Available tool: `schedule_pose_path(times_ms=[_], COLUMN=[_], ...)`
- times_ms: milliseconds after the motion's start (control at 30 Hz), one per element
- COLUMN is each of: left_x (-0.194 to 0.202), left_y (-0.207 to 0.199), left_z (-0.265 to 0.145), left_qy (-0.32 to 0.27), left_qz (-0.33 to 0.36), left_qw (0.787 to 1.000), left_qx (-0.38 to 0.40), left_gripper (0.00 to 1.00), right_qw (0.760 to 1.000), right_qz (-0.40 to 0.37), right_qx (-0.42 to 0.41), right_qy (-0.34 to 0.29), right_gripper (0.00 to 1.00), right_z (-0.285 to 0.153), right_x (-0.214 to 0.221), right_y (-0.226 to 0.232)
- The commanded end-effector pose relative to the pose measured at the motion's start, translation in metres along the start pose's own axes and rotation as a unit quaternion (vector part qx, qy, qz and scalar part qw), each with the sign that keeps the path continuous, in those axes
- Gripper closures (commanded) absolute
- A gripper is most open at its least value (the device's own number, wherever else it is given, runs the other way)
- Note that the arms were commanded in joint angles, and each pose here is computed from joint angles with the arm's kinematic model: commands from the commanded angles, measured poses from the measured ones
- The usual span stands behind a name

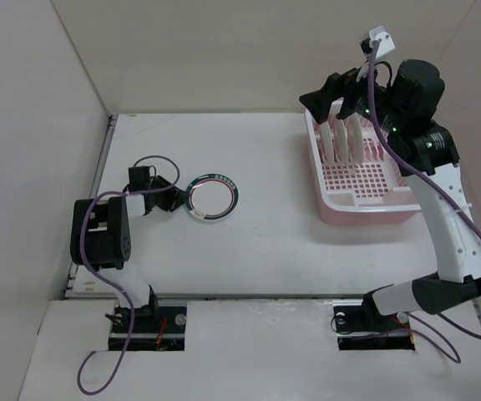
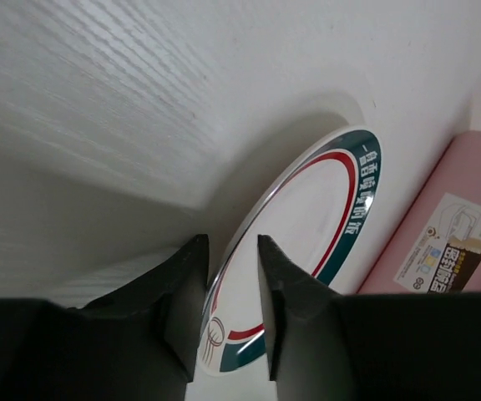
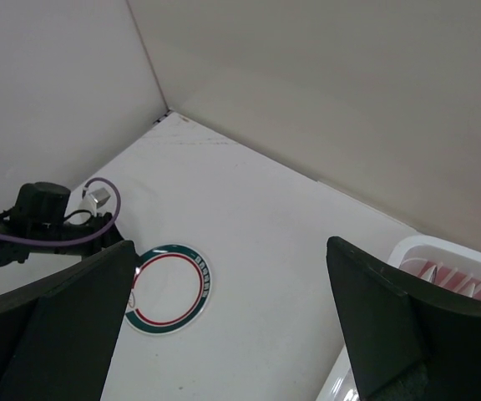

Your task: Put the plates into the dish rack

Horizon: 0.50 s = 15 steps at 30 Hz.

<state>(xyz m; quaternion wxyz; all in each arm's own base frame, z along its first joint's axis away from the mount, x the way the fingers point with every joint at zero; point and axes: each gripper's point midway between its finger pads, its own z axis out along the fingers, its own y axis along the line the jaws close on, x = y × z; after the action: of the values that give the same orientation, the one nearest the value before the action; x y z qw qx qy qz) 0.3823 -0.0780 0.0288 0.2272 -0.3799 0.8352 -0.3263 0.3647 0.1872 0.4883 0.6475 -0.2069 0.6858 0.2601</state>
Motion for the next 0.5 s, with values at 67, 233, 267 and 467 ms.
schedule_pose_path(times_ms=[67,233,267,467], left_x=[-0.005,-0.009,-0.009,-0.012], left_y=[0.008,0.005,0.005,-0.001], left_z=[0.003,0.006,0.006,0.012], left_qy=[-0.009,-0.009,-0.009,-0.004], left_qz=[-0.007,-0.008,-0.003,0.008], left_qw=[0.999,0.999,0.999,0.999], left_qx=[-0.041,-0.041,-0.042,-0.043], left_gripper=[0.82,0.82,0.82,1.0], right_qw=[0.998,0.998,0.998,0.998], right_qz=[-0.032,-0.037,-0.037,-0.035], right_qx=[-0.001,-0.001,-0.001,-0.001], right_qy=[-0.054,-0.055,-0.055,-0.05], right_gripper=[0.0,0.0,0.0,0.0], right_z=[-0.026,-0.028,-0.028,-0.024], right_x=[-0.041,-0.043,-0.043,-0.04], right_y=[0.011,0.012,0.012,0.01])
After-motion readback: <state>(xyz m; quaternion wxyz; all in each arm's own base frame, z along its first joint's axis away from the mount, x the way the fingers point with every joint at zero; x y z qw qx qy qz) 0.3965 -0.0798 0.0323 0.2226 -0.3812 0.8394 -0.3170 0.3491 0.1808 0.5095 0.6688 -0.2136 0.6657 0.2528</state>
